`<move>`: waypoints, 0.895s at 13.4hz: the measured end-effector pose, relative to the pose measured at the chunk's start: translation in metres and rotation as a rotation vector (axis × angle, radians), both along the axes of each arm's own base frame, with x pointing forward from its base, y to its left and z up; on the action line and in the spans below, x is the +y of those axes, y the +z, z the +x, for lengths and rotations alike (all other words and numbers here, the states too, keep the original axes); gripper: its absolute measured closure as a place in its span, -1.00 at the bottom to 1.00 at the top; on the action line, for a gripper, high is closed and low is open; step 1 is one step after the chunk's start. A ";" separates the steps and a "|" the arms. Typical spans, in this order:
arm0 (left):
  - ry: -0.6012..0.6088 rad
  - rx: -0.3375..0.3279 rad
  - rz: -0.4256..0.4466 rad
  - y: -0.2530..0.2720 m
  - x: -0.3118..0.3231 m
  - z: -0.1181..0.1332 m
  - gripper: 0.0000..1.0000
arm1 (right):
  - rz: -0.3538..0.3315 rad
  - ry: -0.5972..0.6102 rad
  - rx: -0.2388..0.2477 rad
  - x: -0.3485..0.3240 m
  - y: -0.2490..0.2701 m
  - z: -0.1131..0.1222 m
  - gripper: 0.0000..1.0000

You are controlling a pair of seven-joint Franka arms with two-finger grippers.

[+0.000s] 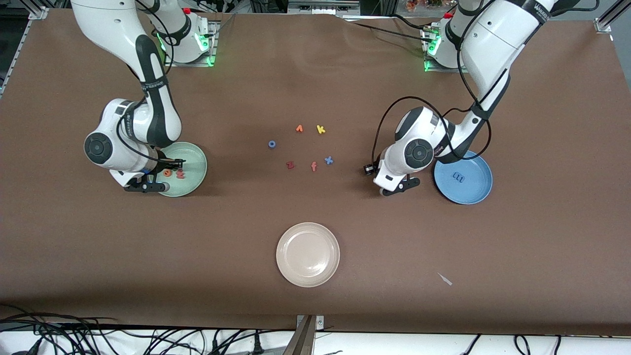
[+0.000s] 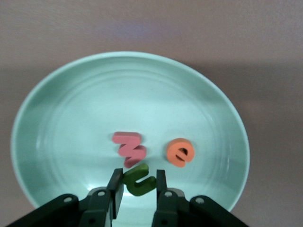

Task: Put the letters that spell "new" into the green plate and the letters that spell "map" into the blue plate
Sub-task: 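Place the green u on the green plate while the left gripper grasps the o, then place the yellow o on the blue plate while the right gripper returns to rest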

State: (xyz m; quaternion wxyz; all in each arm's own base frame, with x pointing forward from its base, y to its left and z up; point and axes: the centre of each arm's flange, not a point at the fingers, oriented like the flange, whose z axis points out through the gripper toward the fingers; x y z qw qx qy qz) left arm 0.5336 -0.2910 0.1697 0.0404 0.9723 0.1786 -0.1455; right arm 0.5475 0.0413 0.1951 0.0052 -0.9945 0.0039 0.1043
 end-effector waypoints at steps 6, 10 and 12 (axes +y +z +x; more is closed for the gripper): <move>0.002 0.001 0.001 0.000 0.000 0.000 0.40 | 0.006 0.017 -0.047 0.008 0.013 0.012 -0.84; -0.010 0.082 0.046 0.023 0.021 0.015 0.40 | 0.054 0.043 -0.089 0.027 0.062 0.042 -1.00; -0.033 0.122 0.063 0.057 0.046 0.031 0.40 | 0.069 0.038 -0.109 0.022 0.091 0.057 -1.00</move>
